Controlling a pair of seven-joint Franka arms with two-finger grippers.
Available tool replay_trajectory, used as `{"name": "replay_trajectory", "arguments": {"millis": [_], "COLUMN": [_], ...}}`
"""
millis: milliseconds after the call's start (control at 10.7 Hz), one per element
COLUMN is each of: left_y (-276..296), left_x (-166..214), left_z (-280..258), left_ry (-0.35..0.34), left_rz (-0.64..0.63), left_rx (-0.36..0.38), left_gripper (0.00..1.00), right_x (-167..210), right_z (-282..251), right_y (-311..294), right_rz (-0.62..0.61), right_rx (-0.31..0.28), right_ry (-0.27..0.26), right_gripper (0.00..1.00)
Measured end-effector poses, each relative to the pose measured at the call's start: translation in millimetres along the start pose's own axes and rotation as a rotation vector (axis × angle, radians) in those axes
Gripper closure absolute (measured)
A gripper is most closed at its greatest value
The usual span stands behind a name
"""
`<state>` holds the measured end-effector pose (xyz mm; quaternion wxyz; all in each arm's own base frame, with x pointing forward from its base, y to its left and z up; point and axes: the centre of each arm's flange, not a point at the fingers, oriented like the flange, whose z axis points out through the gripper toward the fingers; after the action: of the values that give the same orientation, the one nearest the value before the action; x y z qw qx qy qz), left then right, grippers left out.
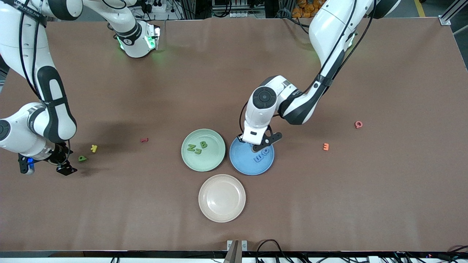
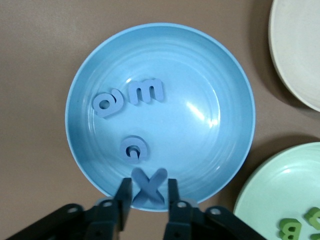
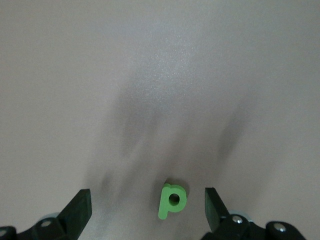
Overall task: Sort letters by color into matching plates
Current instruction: 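Carry the blue X onto the blue plate while the right gripper lowers to p, then grasp the green p with the right gripper while the left gripper withdraws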
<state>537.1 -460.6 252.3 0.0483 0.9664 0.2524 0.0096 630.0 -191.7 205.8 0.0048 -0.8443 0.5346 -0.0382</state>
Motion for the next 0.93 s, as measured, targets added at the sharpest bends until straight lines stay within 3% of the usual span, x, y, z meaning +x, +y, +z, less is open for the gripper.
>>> {"name": "replay_trajectory", "arguments": {"millis": [467, 560, 933], "left_y": [-11.8, -22.0, -91.9], "left_x": [36.1, 54.3, 153.5], "left_z": [-8.4, -13.4, -52.4], "left_ry": [0.026, 0.026, -0.012], "left_rz": [0.01, 0.044, 0.202], "left_rx": [0.001, 0.026, 0.133], "left_gripper": [0.04, 0.0, 0.0], "right_x": [-7.5, -9.6, -15.9], "right_z": [11.3, 15.4, 26.2], "right_y": [3.8, 5.9, 10.3], "right_rz": [-0.003, -0.003, -0.006], "right_rx": [0.001, -0.001, 0.001], "right_ry": [0.005, 0.006, 0.014], "right_gripper": [0.0, 0.0, 0.01]}}
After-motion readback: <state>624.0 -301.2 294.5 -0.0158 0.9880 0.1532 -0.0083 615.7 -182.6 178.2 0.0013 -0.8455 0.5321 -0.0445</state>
